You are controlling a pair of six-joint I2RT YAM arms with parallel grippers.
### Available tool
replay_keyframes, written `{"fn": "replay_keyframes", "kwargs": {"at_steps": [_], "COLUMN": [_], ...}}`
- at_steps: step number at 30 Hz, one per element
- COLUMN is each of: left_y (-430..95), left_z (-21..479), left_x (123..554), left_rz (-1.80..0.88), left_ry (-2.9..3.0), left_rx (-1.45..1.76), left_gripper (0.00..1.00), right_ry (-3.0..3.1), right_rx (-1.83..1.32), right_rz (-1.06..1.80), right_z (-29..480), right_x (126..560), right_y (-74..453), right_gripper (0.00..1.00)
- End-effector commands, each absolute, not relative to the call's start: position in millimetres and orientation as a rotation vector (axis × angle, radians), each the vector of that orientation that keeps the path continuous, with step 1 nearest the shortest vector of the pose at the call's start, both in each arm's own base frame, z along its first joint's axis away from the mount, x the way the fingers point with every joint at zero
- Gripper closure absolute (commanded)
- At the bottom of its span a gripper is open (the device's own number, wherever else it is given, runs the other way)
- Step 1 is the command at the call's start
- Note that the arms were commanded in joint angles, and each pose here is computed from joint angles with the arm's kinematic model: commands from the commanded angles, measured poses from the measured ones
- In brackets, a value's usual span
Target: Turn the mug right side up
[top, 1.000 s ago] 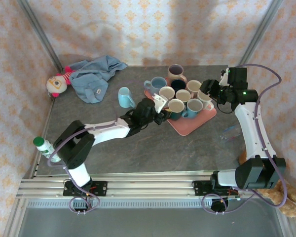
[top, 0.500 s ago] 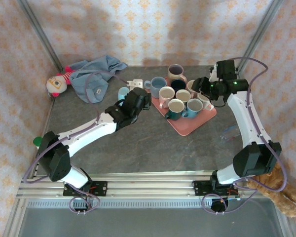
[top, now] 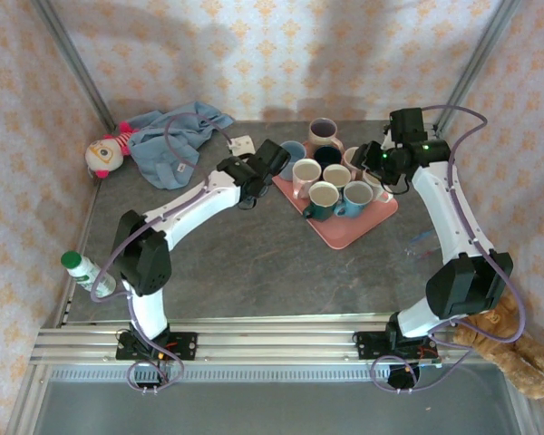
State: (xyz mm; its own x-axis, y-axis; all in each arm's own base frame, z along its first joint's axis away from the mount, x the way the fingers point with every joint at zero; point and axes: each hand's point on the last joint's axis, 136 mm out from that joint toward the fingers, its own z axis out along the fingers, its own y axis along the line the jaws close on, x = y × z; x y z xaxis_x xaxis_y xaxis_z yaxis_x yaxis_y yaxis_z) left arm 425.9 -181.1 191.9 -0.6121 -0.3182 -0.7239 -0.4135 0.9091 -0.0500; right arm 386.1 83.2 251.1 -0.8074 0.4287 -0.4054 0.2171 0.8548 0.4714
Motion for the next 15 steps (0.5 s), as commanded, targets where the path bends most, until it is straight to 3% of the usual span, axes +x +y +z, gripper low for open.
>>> {"fn": "replay_keyframes", "kwargs": {"at_steps": [1,15], "left_y": [-164.7,-171.6], "left_z": [189.3,146.0], "left_x": [424.7,456.4], "left_rz": [0.219,0.218], "left_ry": [2.259,2.288], "left_rx": [-0.654,-0.756], "left_gripper": [0.49,0.49], "right_ry": [2.499,2.491], "right_rx": [0.506,0.514], "right_rz": [0.548,0.551], "right_z": [254.9,257.1], "right_x": [385.0,388.2], "right_y": [80.7,80.8], "right_gripper": [0.48,0.48]}}
